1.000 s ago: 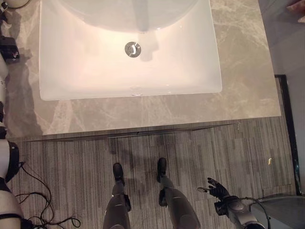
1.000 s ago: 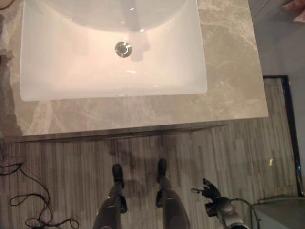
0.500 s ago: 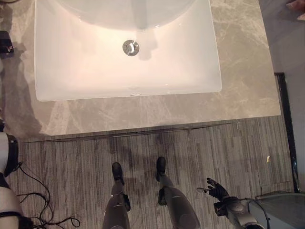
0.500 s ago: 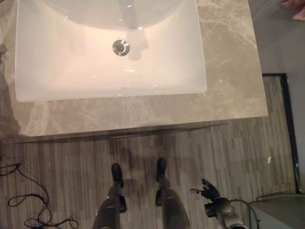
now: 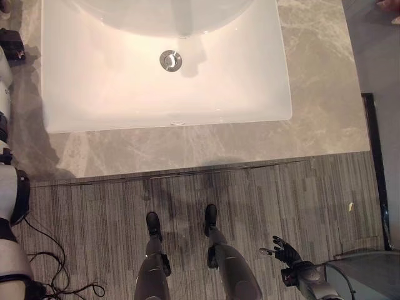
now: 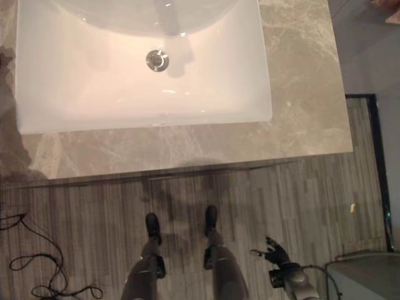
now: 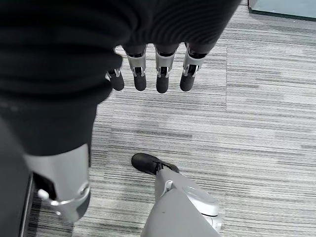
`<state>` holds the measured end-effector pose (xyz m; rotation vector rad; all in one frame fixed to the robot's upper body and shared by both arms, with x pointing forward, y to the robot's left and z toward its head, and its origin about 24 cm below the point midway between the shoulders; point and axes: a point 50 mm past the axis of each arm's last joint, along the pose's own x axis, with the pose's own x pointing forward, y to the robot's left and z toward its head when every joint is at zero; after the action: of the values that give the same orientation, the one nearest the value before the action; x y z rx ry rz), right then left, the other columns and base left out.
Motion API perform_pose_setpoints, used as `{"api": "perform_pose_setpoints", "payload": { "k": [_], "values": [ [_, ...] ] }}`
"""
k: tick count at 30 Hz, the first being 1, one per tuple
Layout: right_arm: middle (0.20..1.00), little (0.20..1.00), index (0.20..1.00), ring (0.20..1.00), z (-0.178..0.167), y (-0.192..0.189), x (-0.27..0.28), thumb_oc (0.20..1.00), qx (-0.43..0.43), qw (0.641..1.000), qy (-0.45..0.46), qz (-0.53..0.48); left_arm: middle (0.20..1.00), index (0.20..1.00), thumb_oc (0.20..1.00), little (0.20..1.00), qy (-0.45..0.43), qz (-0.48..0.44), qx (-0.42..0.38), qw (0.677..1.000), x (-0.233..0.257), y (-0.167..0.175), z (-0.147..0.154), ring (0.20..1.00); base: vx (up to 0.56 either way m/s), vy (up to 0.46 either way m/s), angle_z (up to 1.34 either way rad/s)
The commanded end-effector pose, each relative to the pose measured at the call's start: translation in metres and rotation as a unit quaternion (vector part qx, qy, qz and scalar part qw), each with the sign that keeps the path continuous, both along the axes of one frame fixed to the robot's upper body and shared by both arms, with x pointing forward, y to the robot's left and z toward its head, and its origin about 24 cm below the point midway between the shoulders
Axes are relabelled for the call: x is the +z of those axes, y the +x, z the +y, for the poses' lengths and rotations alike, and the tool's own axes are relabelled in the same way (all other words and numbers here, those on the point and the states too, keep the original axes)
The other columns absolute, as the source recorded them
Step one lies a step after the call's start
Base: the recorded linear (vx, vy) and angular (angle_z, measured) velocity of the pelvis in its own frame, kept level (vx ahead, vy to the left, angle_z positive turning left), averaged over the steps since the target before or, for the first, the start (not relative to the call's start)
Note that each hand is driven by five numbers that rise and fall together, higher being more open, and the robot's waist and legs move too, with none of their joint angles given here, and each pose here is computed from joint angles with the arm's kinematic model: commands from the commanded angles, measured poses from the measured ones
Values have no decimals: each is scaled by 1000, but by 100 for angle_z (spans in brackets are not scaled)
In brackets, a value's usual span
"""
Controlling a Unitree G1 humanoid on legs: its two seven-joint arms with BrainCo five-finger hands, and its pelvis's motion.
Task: Put brush and paste in cup on sink, flatten towel.
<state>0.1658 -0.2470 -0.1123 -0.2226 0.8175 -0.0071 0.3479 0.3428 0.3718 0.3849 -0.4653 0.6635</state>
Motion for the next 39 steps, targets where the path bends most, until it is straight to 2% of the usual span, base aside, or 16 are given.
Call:
{"api": "perform_pose_setpoints", "payload": {
  "k": [1,10,13,18,24,26,28,30,32,36,39],
  "values": [
    [1000,1000,1000,1000,-17,-14,0,1000,-39,999,-10,3,200,200,200,200,-7,55,26,998,-18,9,4,200,0,0,0],
    [1000,1000,1000,1000,-24,-32,-8,1000,-64,997,-15,31,200,200,200,200,-9,38,80,996,-6,-3,19,200,-6,-5,-3],
    [1000,1000,1000,1000,-19,-44,-17,1000,-74,996,-12,57,200,200,200,200,-32,51,84,995,-36,2,23,200,24,-2,-1],
    [1000,1000,1000,1000,-18,-47,-21,1000,-83,994,-12,68,200,200,200,200,-29,49,73,996,-54,5,19,200,34,-7,-1],
    [1000,1000,1000,1000,-23,-57,-25,1000,-115,989,-15,91,200,200,200,200,-35,36,40,998,-103,-8,18,200,78,6,4],
    [1000,1000,1000,1000,-24,-68,-30,1000,-129,985,-17,116,200,200,200,200,-32,3,-23,999,-136,-28,-3,200,97,60,10],
    [1000,1000,1000,1000,-24,-68,-30,1000,-128,984,-19,118,200,200,200,200,-36,8,-37,999,-151,-36,-6,200,57,71,15],
    [1000,1000,1000,1000,-22,-71,-32,1000,-131,984,-16,120,200,200,200,200,-49,-12,-106,993,-182,-67,-29,200,63,180,19],
    [1000,1000,1000,1000,-18,-75,-34,1000,-132,983,-11,126,200,200,200,200,-62,-2,-140,988,-205,-90,-42,200,51,220,12],
    [1000,1000,1000,1000,-16,-85,-37,1000,-122,983,-12,140,200,200,200,200,-81,5,-184,980,-222,-116,-54,200,25,207,-2],
    [1000,1000,1000,1000,-12,-82,-37,1000,-115,984,-13,132,200,200,200,200,-60,-1,-182,982,-222,-128,-58,200,-94,192,-23]
  ]
}}
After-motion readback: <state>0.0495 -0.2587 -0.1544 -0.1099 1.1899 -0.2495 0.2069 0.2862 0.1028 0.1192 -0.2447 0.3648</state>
